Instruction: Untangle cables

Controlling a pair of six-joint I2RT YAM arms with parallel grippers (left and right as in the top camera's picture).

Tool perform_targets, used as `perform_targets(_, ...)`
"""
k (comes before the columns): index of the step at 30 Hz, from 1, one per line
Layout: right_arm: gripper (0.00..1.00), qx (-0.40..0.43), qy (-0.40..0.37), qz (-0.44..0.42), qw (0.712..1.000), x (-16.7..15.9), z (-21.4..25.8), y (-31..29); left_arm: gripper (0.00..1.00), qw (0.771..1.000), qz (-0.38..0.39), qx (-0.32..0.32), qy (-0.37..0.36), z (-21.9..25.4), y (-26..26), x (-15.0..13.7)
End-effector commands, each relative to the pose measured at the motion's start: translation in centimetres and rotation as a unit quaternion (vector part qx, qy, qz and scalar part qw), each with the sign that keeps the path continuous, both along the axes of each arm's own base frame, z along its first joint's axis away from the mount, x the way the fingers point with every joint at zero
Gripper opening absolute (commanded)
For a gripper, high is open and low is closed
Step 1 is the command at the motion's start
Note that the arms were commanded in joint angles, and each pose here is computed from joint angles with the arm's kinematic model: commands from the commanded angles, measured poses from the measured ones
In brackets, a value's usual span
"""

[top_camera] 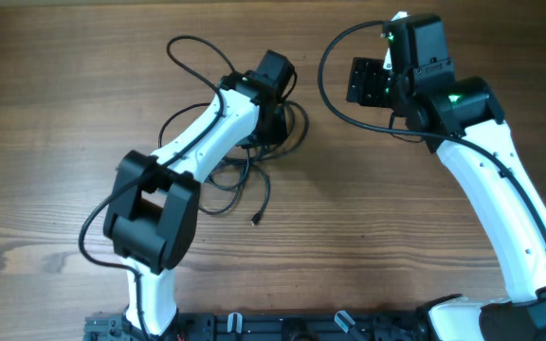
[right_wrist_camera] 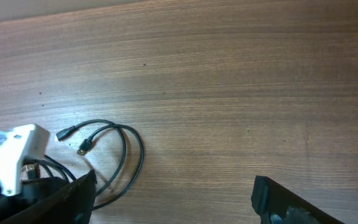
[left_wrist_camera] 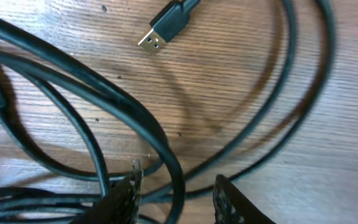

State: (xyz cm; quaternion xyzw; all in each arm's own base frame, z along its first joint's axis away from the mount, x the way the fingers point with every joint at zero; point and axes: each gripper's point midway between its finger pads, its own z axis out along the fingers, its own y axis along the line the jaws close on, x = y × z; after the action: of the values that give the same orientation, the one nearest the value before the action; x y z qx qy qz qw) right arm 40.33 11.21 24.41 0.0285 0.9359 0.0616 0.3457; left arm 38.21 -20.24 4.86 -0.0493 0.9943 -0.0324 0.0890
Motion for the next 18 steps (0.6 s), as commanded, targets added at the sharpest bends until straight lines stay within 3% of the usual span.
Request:
perform_targets(1,0.83,0.001,0.002,-0.003,1.000,0.39,-0.09,-0.05,0.39,1.000,0.005,0.026,0.008,-1.65,0.69,-0.12)
perform_targets(6,0.83,-0.003,0.001,-0.007,1.000,0.44,-0.08,-0.23,0.31,1.000,0.005,0.026,0.009,-1.92,0.66,-0.07)
perform_targets(18,0.83,-0.004,0.004,-0.007,1.000,0.35,-0.15,-0.26,0.27,1.000,0.005,0.023,0.003,-1.88,0.46,0.20)
